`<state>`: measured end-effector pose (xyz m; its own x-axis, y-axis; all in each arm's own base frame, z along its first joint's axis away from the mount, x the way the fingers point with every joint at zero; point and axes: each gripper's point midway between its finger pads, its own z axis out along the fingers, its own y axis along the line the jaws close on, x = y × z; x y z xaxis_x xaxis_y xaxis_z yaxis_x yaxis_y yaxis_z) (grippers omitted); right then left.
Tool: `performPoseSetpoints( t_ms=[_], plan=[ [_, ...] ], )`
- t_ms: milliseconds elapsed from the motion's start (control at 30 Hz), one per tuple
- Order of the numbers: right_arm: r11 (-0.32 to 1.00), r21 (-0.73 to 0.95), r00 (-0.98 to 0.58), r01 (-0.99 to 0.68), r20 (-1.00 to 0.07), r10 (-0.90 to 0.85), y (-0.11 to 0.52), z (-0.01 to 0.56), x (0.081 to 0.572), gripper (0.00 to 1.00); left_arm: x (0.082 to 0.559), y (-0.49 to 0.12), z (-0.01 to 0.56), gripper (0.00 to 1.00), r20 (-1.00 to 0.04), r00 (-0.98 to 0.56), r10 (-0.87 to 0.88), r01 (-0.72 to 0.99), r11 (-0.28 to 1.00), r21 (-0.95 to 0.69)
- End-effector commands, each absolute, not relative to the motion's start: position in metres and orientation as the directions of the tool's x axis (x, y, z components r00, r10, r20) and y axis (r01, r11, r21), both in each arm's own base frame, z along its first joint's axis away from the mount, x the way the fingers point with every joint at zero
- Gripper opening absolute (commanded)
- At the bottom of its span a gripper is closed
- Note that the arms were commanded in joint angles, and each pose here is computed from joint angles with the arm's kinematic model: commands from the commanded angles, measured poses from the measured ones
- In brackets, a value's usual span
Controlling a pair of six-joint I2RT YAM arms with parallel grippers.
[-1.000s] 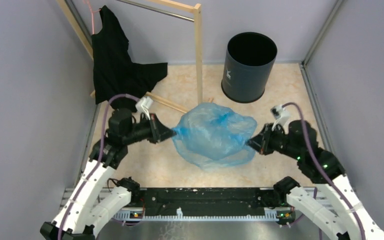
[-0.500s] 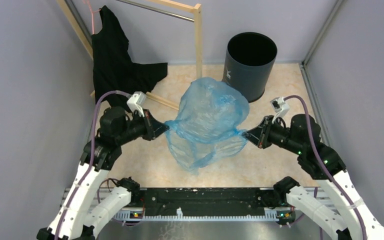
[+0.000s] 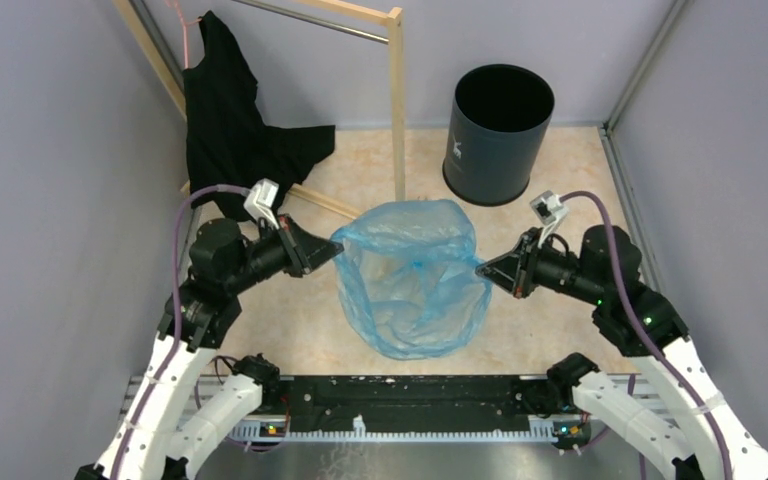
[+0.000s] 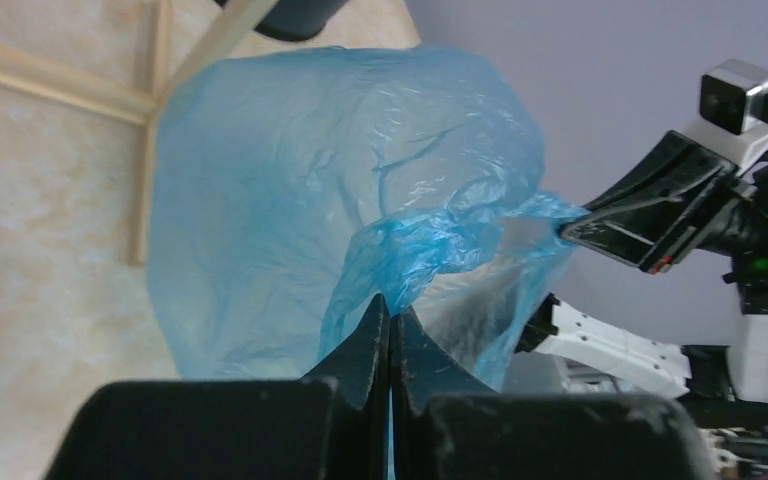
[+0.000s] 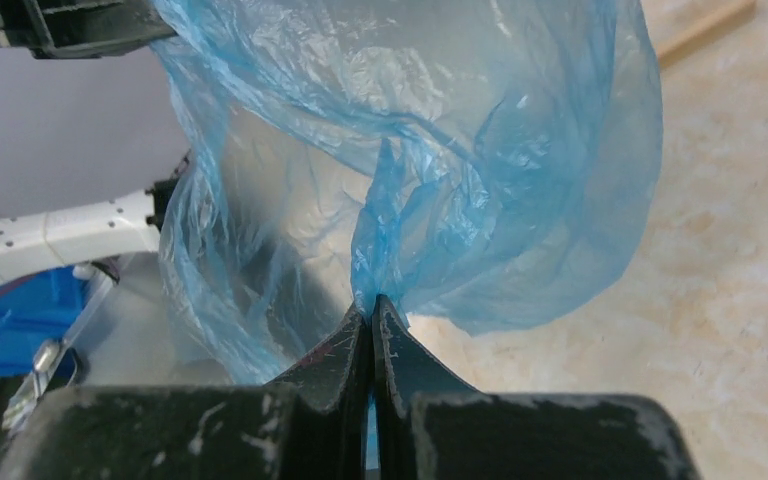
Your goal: Put the trash bags into the trash bin
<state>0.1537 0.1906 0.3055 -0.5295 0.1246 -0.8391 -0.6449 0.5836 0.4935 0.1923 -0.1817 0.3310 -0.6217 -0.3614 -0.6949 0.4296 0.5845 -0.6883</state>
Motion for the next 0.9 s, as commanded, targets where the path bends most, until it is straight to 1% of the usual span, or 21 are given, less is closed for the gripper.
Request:
performPoseSetpoints(
  t_ms=[0,67,100,200,267,333,400,467,533,567,600,667,700,767,833,867],
  plan=[
    [0.559,0.488,-0.533,-0.670,-0.841,0.095,0.193,0.307,0.149,0.00,0.175,-0.198,0.347,0.00,-0.613,-0.659,-0.437,0.470,0.397,-0.788],
    [0.569,0.460,-0.507,-0.682,-0.858,0.086,0.189,0.325,0.147,0.00,0.165,-0.197,0.365,0.00,-0.653,-0.633,-0.416,0.531,0.380,-0.757],
    [0.584,0.444,-0.485,-0.680,-0.869,0.095,0.185,0.336,0.147,0.00,0.161,-0.197,0.373,0.00,-0.685,-0.618,-0.387,0.560,0.395,-0.728],
    [0.643,0.433,-0.440,-0.632,-0.883,0.162,0.170,0.358,0.150,0.00,0.171,-0.196,0.370,0.00,-0.744,-0.618,-0.253,0.581,0.490,-0.650],
    [0.669,0.454,-0.449,-0.588,-0.872,0.197,0.164,0.353,0.153,0.00,0.179,-0.199,0.355,0.00,-0.743,-0.646,-0.177,0.577,0.524,-0.626],
    [0.704,0.495,-0.489,-0.509,-0.839,0.237,0.160,0.326,0.163,0.00,0.186,-0.202,0.337,0.00,-0.735,-0.665,-0.135,0.577,0.532,-0.620],
    [0.731,0.551,-0.566,-0.402,-0.777,0.274,0.158,0.299,0.169,0.00,0.193,-0.203,0.323,0.00,-0.737,-0.662,-0.136,0.573,0.542,-0.615],
    [0.699,0.591,-0.614,-0.401,-0.741,0.274,0.165,0.303,0.161,0.00,0.194,-0.204,0.329,0.00,-0.748,-0.644,-0.162,0.586,0.525,-0.617],
    [0.682,0.593,-0.570,-0.428,-0.763,0.305,0.160,0.328,0.154,0.00,0.191,-0.205,0.351,0.00,-0.792,-0.583,-0.182,0.641,0.496,-0.586],
    [0.698,0.582,-0.534,-0.417,-0.778,0.330,0.151,0.335,0.153,0.00,0.190,-0.203,0.361,0.00,-0.822,-0.538,-0.186,0.669,0.500,-0.551],
    [0.721,0.571,-0.497,-0.393,-0.792,0.355,0.142,0.337,0.155,0.00,0.191,-0.199,0.370,0.00,-0.851,-0.491,-0.185,0.689,0.516,-0.509],
    [0.751,0.576,-0.460,-0.321,-0.789,0.408,0.126,0.332,0.158,0.00,0.202,-0.186,0.362,0.00,-0.871,-0.455,-0.187,0.642,0.609,-0.466],
    [0.751,0.590,-0.468,-0.297,-0.775,0.424,0.125,0.326,0.159,0.00,0.209,-0.180,0.353,0.00,-0.868,-0.459,-0.190,0.603,0.651,-0.461],
    [0.705,0.633,-0.519,-0.320,-0.740,0.428,0.141,0.313,0.160,0.00,0.216,-0.169,0.339,0.00,-0.857,-0.471,-0.210,0.527,0.711,-0.465],
    [0.661,0.662,-0.572,-0.353,-0.712,0.407,0.159,0.300,0.162,0.00,0.217,-0.159,0.345,0.00,-0.879,-0.413,-0.237,0.511,0.739,-0.439],
    [0.665,0.658,-0.586,-0.352,-0.710,0.392,0.162,0.295,0.164,0.00,0.217,-0.156,0.351,0.00,-0.894,-0.376,-0.246,0.514,0.747,-0.422]
  ],
)
